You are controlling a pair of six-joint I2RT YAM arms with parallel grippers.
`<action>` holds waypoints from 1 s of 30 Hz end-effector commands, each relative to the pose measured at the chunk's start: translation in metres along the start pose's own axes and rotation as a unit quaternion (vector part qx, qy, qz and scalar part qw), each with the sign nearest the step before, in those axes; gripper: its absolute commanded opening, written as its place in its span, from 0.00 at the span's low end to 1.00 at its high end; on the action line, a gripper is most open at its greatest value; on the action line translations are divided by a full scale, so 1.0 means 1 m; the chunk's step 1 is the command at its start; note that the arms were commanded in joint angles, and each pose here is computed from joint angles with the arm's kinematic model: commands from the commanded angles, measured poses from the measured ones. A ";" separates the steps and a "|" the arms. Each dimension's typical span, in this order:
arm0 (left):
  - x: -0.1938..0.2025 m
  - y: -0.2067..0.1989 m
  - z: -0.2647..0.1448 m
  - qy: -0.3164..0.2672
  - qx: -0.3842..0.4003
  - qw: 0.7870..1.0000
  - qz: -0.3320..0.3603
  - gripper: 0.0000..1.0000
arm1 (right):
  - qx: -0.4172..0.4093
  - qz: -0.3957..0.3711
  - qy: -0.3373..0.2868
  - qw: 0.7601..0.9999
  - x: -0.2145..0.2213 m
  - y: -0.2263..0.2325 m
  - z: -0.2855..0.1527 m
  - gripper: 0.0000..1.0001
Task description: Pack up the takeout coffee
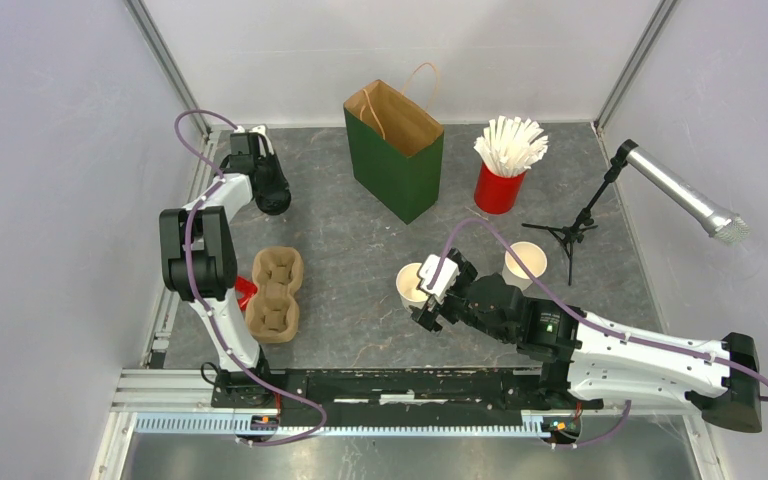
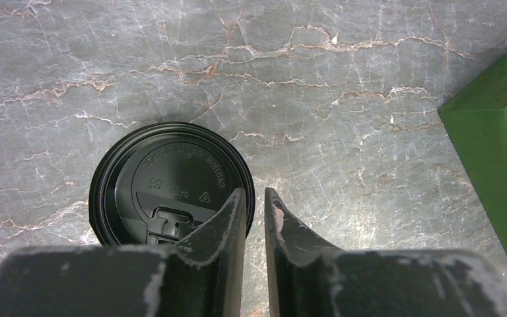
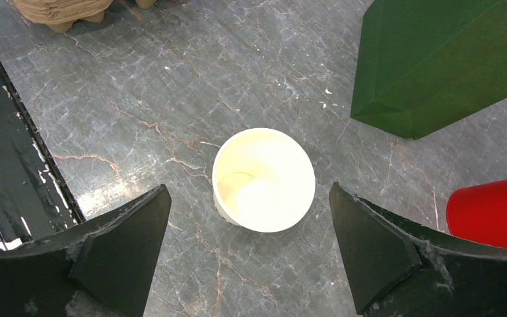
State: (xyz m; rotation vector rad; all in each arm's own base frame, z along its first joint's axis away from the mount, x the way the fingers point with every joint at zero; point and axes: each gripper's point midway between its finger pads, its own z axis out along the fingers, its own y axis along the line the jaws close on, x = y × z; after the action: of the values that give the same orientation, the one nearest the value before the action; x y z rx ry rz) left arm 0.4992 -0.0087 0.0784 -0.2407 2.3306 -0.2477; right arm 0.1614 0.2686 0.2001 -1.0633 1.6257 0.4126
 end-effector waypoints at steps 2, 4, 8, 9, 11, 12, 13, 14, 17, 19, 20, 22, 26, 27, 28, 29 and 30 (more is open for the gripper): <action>-0.007 0.000 0.005 0.003 -0.003 1.000 0.016 0.28 | -0.001 0.006 -0.026 1.000 -0.014 0.000 -0.001 0.98; -0.004 0.002 0.008 0.010 -0.007 1.000 0.017 0.31 | 0.000 0.006 -0.026 1.000 -0.013 -0.001 -0.002 0.98; -0.001 0.003 0.011 0.016 -0.007 1.000 0.018 0.30 | 0.000 0.005 -0.025 1.000 -0.012 0.000 -0.001 0.98; 0.001 0.004 0.012 0.018 -0.007 1.000 0.018 0.30 | 0.000 0.005 -0.025 1.000 -0.013 0.000 -0.002 0.98; 0.001 0.003 0.013 0.019 -0.006 1.000 0.018 0.30 | 0.000 0.005 -0.025 1.000 -0.013 0.000 -0.002 0.98; 0.003 0.004 0.014 0.020 -0.006 1.000 0.019 0.29 | 0.000 0.006 -0.025 1.000 -0.013 0.000 -0.002 0.98; 0.003 0.004 0.014 0.021 -0.006 1.000 0.019 0.28 | -0.001 0.006 -0.025 1.000 -0.013 0.000 -0.001 0.98; 0.003 0.003 0.014 0.021 -0.005 1.000 0.020 0.27 | -0.001 0.005 -0.025 1.000 -0.012 0.000 -0.001 0.98; 0.003 0.004 0.015 0.021 -0.007 1.000 0.021 0.24 | -0.001 0.005 -0.025 1.000 -0.012 0.000 -0.001 0.98; 0.003 0.004 0.015 0.021 -0.007 1.000 0.021 0.18 | -0.001 0.005 -0.023 1.000 -0.011 0.000 -0.001 0.98; 0.003 0.003 0.014 0.020 -0.006 1.000 0.022 0.16 | -0.001 0.005 -0.025 1.000 -0.012 0.000 -0.001 0.98; 0.001 0.002 0.013 0.019 -0.003 1.000 0.022 0.09 | -0.002 0.005 -0.023 1.000 -0.011 0.000 -0.001 0.98; -0.001 -0.001 0.010 0.016 0.003 1.000 0.022 0.02 | -0.002 0.005 -0.023 1.000 -0.011 0.001 0.000 0.98; -0.002 -0.002 0.009 0.014 0.005 1.000 0.022 0.03 | -0.002 0.005 -0.023 1.000 -0.010 0.001 0.000 0.98; -0.005 -0.004 0.007 0.011 0.007 1.000 0.022 0.02 | -0.002 0.005 -0.024 1.000 -0.011 0.001 0.000 0.98; -0.007 -0.006 0.005 0.009 0.008 1.000 0.022 0.02 | -0.002 0.005 -0.023 1.000 -0.010 0.001 0.000 0.98; -0.009 -0.007 0.003 0.006 0.008 1.000 0.021 0.02 | -0.002 0.005 -0.023 1.000 -0.010 0.001 0.000 0.98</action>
State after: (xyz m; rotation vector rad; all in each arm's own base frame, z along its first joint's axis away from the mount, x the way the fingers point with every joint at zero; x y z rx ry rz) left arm 0.4949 -0.0089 0.0528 -0.2560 2.4157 -0.2403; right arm 0.1614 0.2686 0.2002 -1.0630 1.6255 0.4128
